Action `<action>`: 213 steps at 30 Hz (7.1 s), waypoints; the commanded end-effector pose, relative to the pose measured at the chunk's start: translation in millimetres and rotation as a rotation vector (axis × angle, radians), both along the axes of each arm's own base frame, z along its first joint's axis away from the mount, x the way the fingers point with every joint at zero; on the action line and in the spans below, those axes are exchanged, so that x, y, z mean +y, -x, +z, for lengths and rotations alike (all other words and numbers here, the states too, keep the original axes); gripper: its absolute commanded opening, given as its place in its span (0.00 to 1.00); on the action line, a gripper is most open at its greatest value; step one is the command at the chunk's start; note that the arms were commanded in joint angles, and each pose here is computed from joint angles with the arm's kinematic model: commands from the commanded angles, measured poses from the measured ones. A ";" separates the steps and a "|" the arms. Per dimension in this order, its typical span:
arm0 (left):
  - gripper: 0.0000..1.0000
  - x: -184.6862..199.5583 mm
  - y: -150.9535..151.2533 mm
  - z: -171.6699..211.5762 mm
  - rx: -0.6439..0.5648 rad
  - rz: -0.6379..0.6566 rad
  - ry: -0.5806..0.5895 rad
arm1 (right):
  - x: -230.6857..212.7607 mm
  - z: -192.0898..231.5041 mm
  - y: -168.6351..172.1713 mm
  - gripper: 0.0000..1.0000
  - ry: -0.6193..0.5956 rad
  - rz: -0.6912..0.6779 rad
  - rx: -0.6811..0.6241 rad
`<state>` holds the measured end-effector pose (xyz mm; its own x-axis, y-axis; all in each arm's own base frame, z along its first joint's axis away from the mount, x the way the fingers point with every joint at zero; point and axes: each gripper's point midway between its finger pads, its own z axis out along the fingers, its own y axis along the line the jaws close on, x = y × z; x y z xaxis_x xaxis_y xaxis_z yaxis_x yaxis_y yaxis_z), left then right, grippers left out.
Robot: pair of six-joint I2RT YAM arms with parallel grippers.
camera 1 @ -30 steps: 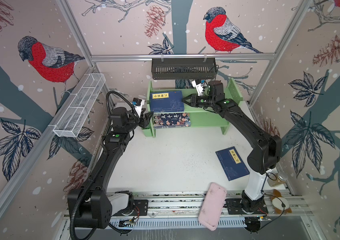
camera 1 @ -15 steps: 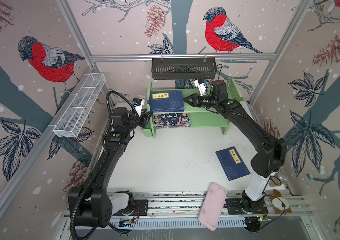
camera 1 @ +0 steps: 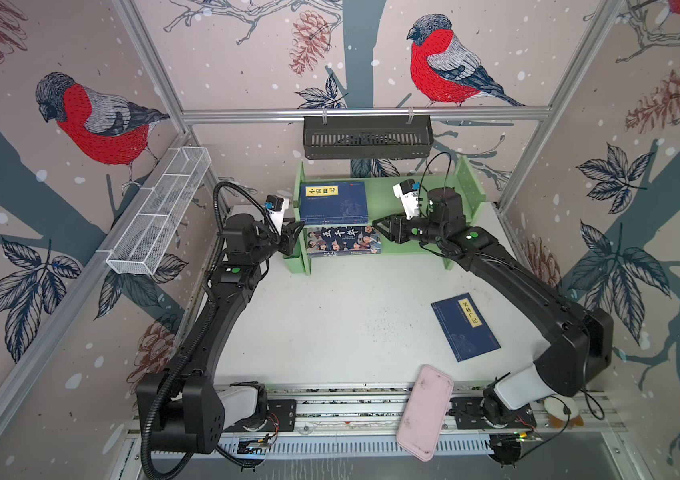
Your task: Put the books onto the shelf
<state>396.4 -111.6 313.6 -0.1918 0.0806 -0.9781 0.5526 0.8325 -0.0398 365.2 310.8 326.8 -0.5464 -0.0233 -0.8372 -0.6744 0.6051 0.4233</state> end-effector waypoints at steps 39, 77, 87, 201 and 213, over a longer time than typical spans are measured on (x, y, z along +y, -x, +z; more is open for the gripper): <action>0.28 1.5 -3.9 13.7 -0.059 0.014 0.001 | 17.0 -7.4 -30.2 0.39 0.216 -0.084 -0.140; 0.68 -13.0 54.1 -3.7 0.169 -0.093 0.050 | -101.7 -30.6 28.2 0.55 0.175 -0.485 -0.060; 0.74 -42.1 87.4 -21.7 0.404 -0.259 0.298 | -245.5 -144.3 45.7 0.66 0.184 -0.953 0.213; 0.82 -94.0 138.3 -231.7 0.772 -0.290 0.299 | -54.8 -266.9 100.3 0.60 0.130 -0.207 0.387; 0.80 -95.7 146.4 -253.9 0.896 -0.280 0.329 | -63.1 -290.9 133.4 0.59 0.191 -0.200 0.561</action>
